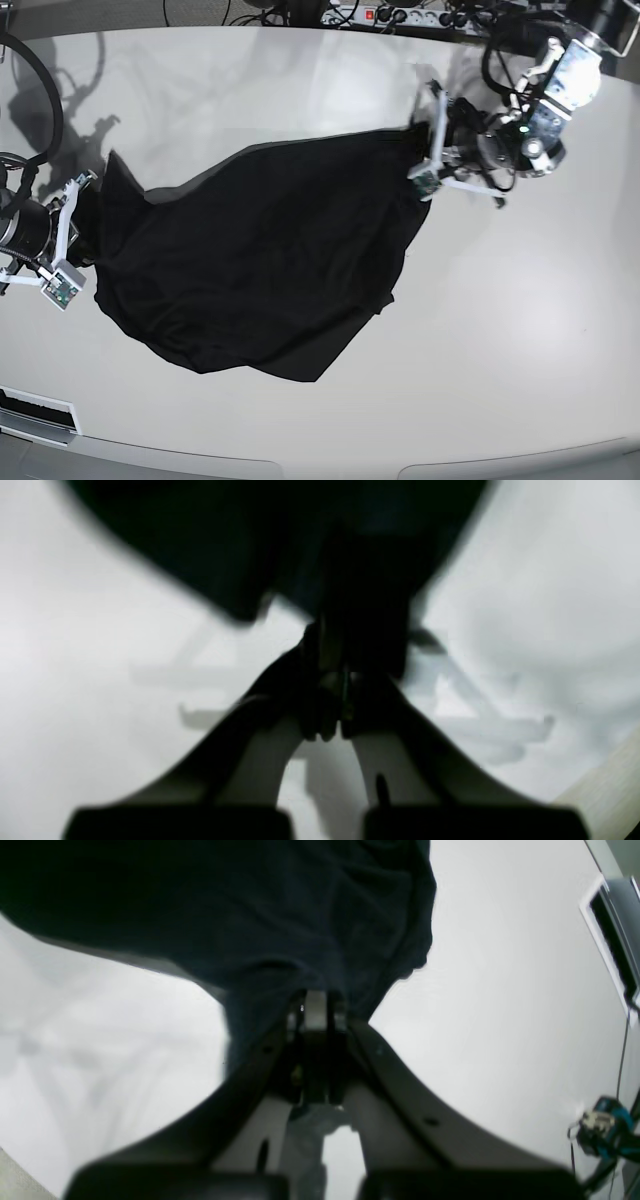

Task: Layout the t-shirt on the table in an organized manner, then fold the t-shirt properly
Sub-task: 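Reach the left gripper to the opposite shirt edge and grasp it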

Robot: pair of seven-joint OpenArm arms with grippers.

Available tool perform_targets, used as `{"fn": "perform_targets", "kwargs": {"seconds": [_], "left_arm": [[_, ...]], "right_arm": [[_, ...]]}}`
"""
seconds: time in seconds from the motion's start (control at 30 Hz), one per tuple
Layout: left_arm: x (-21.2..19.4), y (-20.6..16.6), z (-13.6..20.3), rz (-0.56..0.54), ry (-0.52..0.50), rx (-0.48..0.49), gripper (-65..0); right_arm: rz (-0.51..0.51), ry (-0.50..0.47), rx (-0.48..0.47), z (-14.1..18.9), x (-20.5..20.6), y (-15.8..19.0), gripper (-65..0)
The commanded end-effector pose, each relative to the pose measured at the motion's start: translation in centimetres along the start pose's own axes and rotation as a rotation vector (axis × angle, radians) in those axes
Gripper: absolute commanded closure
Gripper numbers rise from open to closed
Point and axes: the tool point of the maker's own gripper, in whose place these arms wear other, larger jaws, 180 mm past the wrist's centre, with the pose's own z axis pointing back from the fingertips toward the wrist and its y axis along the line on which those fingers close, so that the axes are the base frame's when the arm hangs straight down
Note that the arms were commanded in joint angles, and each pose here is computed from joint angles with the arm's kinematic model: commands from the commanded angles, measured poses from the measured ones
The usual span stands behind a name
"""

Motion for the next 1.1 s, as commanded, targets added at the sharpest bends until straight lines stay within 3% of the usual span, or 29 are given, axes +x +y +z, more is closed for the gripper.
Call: {"fn": "perform_targets", "kwargs": {"seconds": [0.0, 0.23, 0.37, 0.43, 0.6, 0.63, 0.73, 0.77, 0.93, 1.07], "left_arm": [[0.9, 2.1, 1.3, 0.006, -0.039, 0.045, 0.0], [0.7, 7.7, 5.5, 0.074, -0.110, 0.145, 0.0], [0.2, 9.6, 6.6, 0.096, -0.115, 0.193, 0.0], [0.7, 8.7, 6.7, 0.090, -0.144, 0.134, 0.0], [3.8, 3.9, 7.3, 0.064, -0.305, -0.139, 0.0], [4.1, 3.5, 7.4, 0.080, -0.320, -0.159, -3.0], [4.3, 2.6, 7.1, 0.106, -0.329, -0.193, -30.2], [4.1, 2.1, 6.8, 0.115, -0.323, -0.204, -35.2], [2.8, -1.1, 4.9, 0.122, -0.273, -0.256, -36.0], [1.8, -3.1, 2.9, 0.027, -0.223, -0.258, -36.0]], "right_arm": [[0.006, -0.036, -0.014, 0.7, 1.1, -0.9, 0.0], [-0.040, 0.011, 0.074, 0.6, 0.0, 1.0, 0.0], [-0.020, 0.071, 0.044, 0.6, -1.4, 0.6, 0.0], [-0.012, 0.084, 0.030, 0.6, -1.7, 0.5, 0.0], [-0.012, 0.077, 0.030, 0.6, -1.6, 0.5, 0.0], [-0.012, 0.077, 0.030, 0.6, -1.6, 0.5, 0.0], [-0.016, 0.071, 0.036, 0.6, -1.5, 0.6, 0.0], [-0.020, 0.063, 0.044, 0.5, -1.3, 0.7, 0.0], [-0.040, 0.029, 0.077, 0.5, -0.7, 1.3, 0.0], [-0.049, 0.026, 0.071, 0.5, -0.6, 1.2, 0.0]]}}
